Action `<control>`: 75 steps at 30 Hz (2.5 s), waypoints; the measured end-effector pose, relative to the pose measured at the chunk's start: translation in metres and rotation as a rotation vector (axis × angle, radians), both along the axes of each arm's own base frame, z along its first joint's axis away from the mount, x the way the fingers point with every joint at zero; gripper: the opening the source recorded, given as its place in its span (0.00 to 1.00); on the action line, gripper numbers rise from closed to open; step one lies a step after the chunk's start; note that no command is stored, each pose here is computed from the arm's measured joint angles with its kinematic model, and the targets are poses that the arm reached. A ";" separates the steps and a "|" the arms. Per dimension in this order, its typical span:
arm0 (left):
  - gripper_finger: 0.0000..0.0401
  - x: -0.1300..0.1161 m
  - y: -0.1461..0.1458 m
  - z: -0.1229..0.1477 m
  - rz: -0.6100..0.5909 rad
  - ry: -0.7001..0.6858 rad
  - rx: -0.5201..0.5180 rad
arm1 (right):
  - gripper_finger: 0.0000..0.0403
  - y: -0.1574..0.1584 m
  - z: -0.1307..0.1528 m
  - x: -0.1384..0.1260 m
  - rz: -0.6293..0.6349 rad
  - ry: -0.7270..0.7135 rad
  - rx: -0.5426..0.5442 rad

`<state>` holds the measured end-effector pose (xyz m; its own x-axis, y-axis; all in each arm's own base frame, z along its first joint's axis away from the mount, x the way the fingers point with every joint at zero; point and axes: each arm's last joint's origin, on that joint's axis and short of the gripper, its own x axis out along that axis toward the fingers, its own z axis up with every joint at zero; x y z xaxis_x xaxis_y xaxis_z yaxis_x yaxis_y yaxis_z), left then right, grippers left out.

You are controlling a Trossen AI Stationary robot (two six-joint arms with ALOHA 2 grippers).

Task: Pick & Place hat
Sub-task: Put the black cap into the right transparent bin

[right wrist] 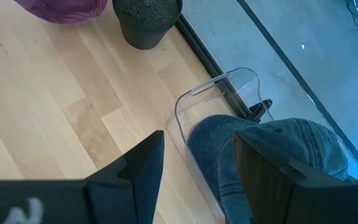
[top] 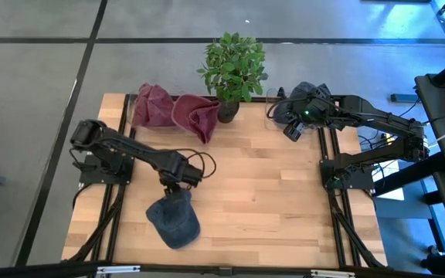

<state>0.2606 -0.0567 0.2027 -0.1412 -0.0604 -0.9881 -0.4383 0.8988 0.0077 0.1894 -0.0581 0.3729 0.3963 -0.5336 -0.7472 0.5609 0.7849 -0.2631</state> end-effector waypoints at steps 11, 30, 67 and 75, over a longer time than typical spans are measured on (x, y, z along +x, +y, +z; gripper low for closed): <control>0.46 -0.023 -0.009 -0.051 0.077 0.123 -0.061 | 0.48 0.000 0.000 0.000 0.000 0.000 0.000; 0.38 -0.030 -0.027 -0.074 0.052 -0.023 -0.039 | 0.48 0.000 0.000 0.000 0.000 0.000 0.000; 0.01 0.081 0.037 0.138 -0.746 -0.856 0.491 | 0.48 -0.001 0.002 0.003 0.078 0.020 -0.053; 0.01 0.100 0.070 0.153 -0.929 -0.907 0.720 | 0.48 -0.001 0.002 0.005 0.031 -0.044 -0.001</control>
